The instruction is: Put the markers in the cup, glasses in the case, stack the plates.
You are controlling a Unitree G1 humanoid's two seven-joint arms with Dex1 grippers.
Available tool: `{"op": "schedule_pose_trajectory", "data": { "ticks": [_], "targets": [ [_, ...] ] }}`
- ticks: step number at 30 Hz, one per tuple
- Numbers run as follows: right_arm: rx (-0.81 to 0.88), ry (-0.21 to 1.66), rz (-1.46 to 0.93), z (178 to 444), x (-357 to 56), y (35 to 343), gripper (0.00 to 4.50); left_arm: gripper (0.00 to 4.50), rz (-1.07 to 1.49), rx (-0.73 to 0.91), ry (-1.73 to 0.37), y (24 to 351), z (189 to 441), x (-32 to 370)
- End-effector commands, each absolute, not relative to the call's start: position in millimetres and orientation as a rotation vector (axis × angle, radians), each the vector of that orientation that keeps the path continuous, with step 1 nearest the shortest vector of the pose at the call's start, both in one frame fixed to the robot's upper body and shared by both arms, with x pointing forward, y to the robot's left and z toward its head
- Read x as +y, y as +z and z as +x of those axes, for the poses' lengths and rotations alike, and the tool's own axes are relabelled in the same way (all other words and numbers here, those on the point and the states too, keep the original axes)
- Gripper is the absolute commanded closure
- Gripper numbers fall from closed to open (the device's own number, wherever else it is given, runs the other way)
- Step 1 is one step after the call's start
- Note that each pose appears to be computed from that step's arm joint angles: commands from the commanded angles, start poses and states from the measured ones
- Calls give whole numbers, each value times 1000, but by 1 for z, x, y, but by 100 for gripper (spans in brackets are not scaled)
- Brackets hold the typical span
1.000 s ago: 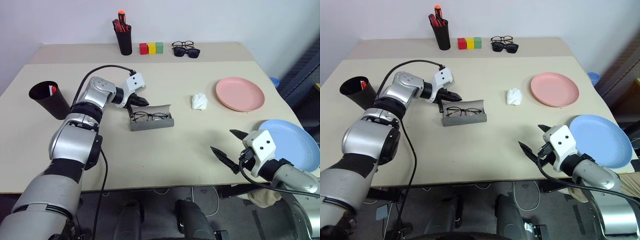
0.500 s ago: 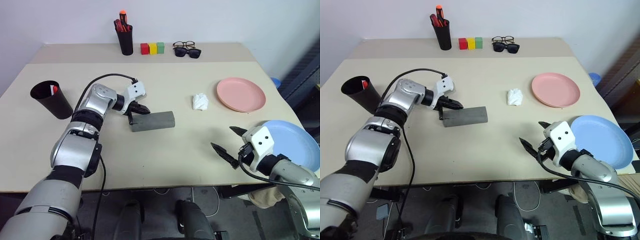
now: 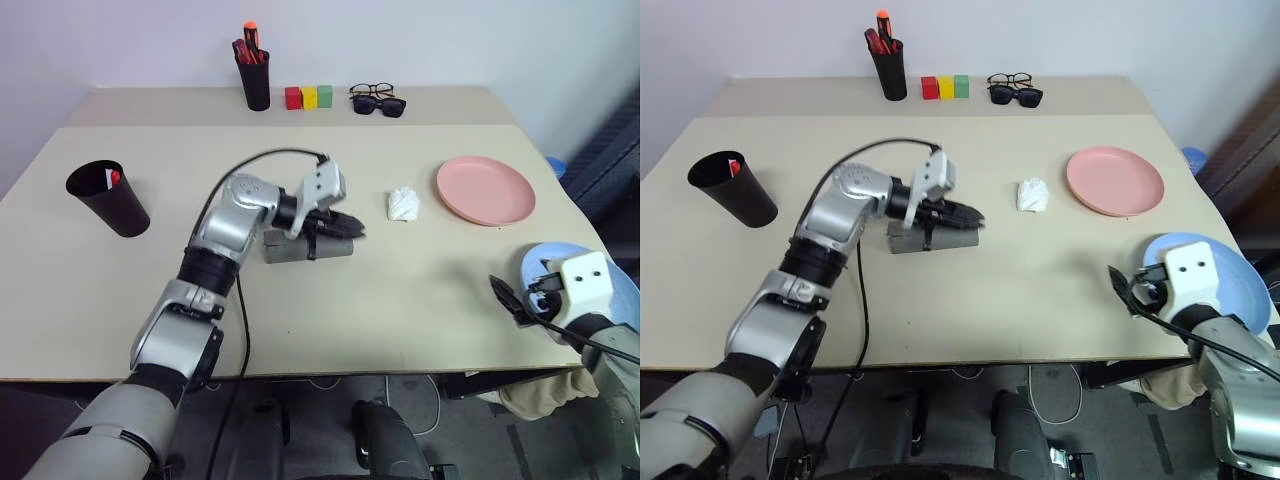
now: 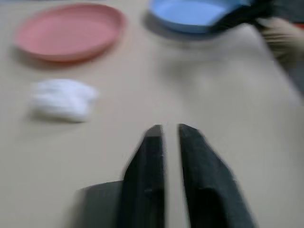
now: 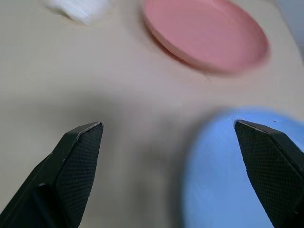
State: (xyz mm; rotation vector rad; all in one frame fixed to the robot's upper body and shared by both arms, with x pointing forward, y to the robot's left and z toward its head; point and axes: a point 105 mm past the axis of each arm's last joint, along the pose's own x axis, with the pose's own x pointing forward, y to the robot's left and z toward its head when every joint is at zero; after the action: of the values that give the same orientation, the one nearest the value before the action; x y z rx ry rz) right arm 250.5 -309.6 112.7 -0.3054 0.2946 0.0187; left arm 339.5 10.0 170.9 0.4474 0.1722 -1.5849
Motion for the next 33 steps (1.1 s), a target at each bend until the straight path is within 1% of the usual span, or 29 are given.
{"op": "schedule_pose_trajectory", "data": {
  "ticks": [1, 4, 5, 11, 13, 14, 18, 20, 21, 22, 25, 27, 29, 33],
  "targets": [
    [284, -12, -304, 246, -317, 113, 0, 165, 456, 139, -1643, 185, 325, 4],
    [301, -15, -280, 244, -318, 105, 0, 13, 445, 133, -1656, 189, 321, 1],
    [306, -11, -268, 244, -317, 102, 0, 6, 447, 116, -1652, 192, 321, -1],
    [315, 5, -228, 246, -312, 94, 0, 6, 431, 96, -1639, 201, 323, -6],
    [321, -6, -225, 248, -314, 92, 54, 0, 424, 89, -1650, 204, 321, -8],
    [326, -14, -227, 248, -316, 90, 88, 0, 420, 87, -1656, 205, 320, -8],
    [331, -14, -234, 252, -315, 88, 272, 0, 432, 90, -1671, 206, 318, -8],
    [329, -19, -238, 254, -315, 89, 372, 0, 437, 94, -1674, 206, 318, -6],
    [329, -20, -239, 254, -315, 89, 429, 0, 437, 96, -1674, 205, 317, -5],
    [329, -21, -239, 254, -315, 89, 445, 0, 436, 96, -1673, 205, 317, -5],
    [324, -28, -249, 256, -316, 90, 445, 0, 435, 102, -1672, 204, 316, -4],
    [291, -55, -264, 260, -318, 97, 445, 0, 433, 97, -1665, 204, 317, -3],
    [228, -66, -303, 267, -316, 113, 445, 0, 420, 87, -1631, 205, 320, -3],
    [138, -59, -384, 283, -310, 142, 445, 0, 377, 116, -1470, 200, 341, -4]
  ]
}}
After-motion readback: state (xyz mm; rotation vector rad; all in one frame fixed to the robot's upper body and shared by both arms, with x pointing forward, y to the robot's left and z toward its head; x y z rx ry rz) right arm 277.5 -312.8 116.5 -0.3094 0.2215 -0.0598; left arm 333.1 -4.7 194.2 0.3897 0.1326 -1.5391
